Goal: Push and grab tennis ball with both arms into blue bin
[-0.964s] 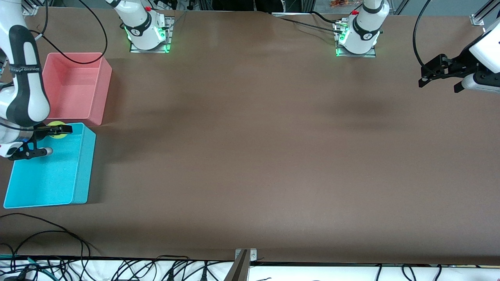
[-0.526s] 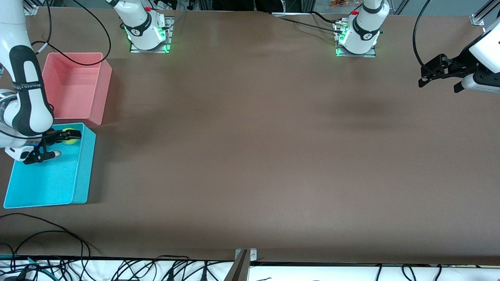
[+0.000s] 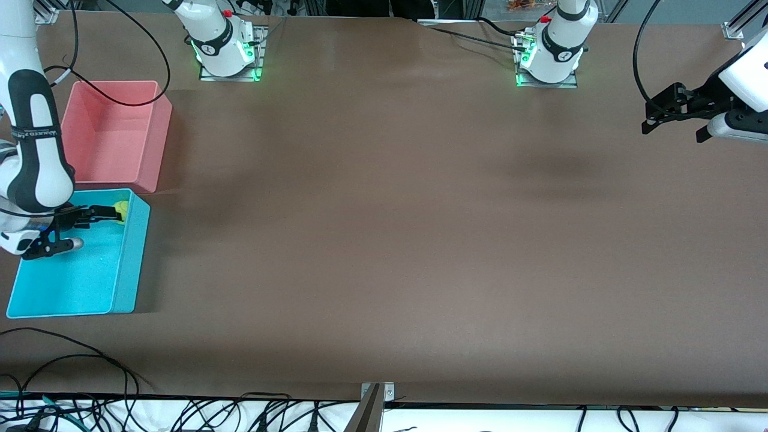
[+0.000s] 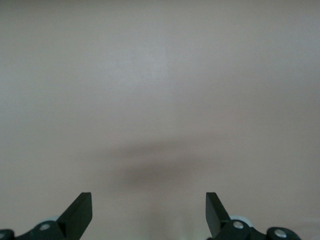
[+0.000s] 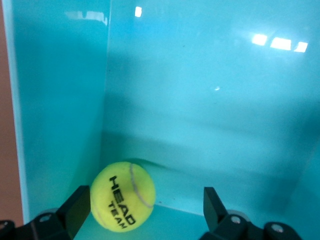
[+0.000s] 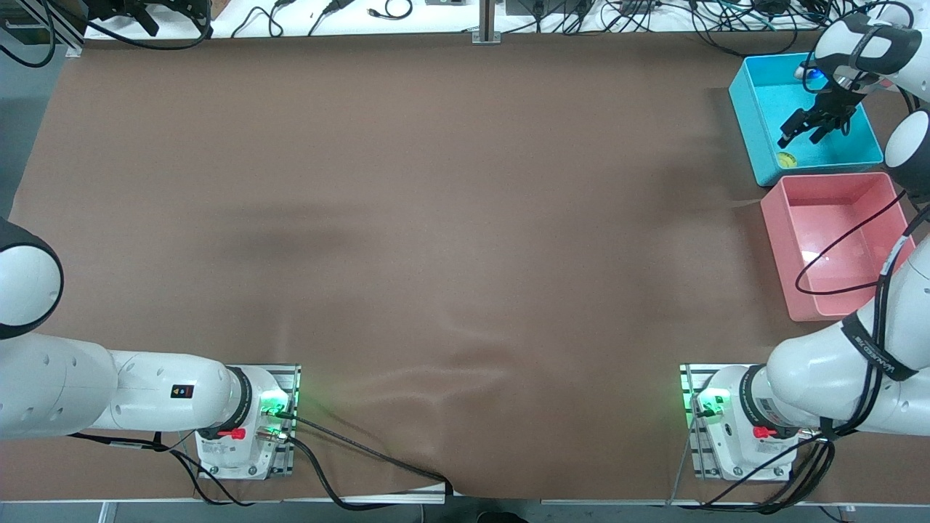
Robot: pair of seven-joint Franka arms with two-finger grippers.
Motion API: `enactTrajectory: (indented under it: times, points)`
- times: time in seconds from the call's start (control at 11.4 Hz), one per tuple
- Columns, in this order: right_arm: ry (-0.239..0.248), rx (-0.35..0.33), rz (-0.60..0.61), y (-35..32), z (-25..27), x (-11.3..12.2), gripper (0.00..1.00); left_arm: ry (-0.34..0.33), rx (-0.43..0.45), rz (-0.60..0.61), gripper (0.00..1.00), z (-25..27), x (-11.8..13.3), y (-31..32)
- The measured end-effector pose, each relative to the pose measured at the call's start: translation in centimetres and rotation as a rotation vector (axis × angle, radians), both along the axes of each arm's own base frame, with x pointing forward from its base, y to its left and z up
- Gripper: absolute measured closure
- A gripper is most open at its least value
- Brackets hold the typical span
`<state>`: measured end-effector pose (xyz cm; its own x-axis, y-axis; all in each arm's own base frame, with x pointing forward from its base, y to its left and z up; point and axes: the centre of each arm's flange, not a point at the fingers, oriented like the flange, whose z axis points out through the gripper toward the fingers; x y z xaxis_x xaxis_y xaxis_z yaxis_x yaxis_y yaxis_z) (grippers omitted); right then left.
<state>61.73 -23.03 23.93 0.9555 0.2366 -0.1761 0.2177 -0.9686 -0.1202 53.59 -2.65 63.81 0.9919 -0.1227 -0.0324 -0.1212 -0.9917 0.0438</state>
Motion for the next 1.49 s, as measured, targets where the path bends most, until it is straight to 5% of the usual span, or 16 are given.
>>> enactTrajectory:
  times: [0.44,0.88,1.49]
  points:
    - [-0.109,-0.044,-0.057,-2.1,8.7,1.8,0.0,0.0,0.0,-0.001,0.0,0.0,0.0,0.0]
    - [-0.144,-0.012,-0.113,-0.2,24.1,-1.3,0.0,0.0,0.0,-0.001,0.0,0.0,0.0,0.0]
    - [-0.163,-0.115,-0.191,17.0,31.7,-1.1,0.0,0.0,0.0,-0.01,0.0,0.0,0.0,-0.5]
